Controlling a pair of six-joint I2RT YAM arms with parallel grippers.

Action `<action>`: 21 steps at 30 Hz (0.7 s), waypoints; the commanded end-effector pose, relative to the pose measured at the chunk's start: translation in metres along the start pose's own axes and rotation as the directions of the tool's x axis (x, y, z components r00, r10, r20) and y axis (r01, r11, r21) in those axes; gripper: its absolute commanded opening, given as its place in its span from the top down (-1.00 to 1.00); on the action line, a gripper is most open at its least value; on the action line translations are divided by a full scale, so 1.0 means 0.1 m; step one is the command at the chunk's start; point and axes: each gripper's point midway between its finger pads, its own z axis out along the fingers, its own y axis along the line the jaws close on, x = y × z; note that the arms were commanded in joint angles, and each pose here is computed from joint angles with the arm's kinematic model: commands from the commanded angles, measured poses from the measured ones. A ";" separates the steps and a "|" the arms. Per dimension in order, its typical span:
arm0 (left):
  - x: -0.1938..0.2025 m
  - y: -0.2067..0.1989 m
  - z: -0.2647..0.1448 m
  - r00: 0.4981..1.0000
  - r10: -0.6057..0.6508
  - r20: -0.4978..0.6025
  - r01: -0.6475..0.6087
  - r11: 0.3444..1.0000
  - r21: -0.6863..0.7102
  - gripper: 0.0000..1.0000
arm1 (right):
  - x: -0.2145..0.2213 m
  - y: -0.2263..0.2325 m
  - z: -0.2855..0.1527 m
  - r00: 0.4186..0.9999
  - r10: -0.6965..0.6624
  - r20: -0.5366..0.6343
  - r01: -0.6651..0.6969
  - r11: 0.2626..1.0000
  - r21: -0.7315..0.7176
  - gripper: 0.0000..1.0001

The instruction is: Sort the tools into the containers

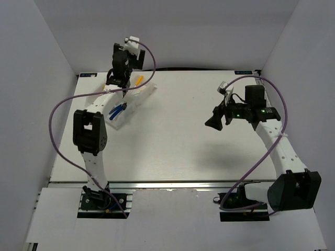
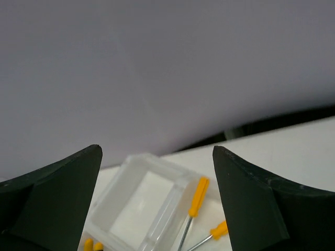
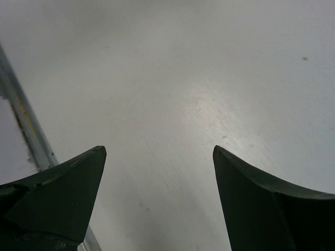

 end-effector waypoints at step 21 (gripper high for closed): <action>-0.42 -0.75 -3.13 0.700 -0.703 -0.126 0.709 0.663 0.239 -0.96 | -0.48 -0.41 -0.82 0.980 0.096 0.174 -0.176 0.821 0.543 -0.79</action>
